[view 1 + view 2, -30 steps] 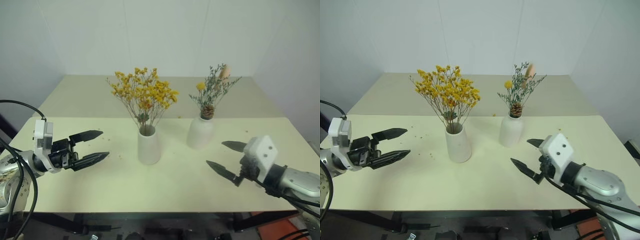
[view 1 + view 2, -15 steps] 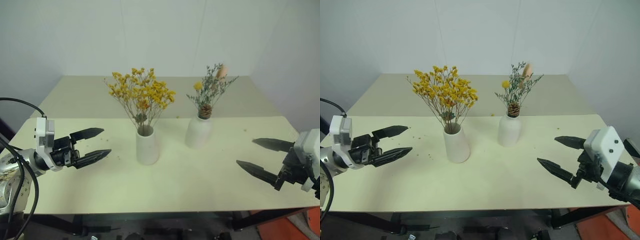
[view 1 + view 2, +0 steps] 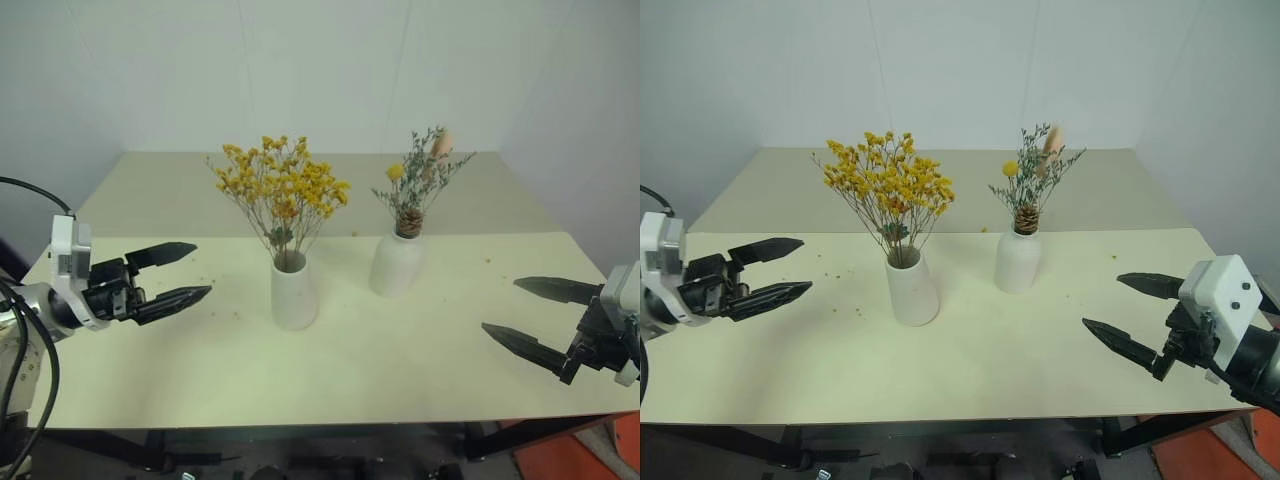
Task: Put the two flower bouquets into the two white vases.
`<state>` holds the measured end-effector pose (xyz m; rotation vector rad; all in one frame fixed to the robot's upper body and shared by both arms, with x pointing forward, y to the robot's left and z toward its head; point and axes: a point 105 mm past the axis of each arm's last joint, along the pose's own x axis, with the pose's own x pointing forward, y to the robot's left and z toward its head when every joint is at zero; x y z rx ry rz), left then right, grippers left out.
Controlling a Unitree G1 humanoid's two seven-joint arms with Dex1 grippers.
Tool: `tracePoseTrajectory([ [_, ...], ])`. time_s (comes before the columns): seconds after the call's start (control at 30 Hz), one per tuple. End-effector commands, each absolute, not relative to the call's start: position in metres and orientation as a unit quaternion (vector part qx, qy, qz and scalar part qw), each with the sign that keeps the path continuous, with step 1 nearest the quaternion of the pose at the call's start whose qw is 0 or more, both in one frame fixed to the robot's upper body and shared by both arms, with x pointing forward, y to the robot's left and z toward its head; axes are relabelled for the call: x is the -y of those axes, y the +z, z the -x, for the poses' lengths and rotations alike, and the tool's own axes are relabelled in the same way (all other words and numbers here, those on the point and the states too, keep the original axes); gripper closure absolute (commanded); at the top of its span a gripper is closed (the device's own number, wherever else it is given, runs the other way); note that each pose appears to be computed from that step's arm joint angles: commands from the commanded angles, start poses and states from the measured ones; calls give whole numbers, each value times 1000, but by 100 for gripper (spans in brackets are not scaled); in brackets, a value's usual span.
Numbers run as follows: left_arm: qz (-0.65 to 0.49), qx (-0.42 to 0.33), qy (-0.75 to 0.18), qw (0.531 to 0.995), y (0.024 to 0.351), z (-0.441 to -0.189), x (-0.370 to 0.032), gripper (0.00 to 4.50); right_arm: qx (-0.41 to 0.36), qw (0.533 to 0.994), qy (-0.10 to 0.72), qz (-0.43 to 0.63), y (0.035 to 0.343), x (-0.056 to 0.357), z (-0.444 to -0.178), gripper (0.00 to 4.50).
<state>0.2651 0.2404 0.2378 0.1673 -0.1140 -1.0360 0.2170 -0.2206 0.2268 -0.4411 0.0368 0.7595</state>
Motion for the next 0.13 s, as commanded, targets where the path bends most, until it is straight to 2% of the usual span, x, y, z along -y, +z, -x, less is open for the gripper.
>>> tracePoseTrajectory([
  [0.03, -97, 65, -479, 870, 244, -261, -241, 1, 6, 899, 386, 207, 233, 216, -216, 0],
  [0.13, -96, 59, -483, 868, 245, -257, -239, 1, 11, 895, 395, 206, 235, 212, -218, 0],
])
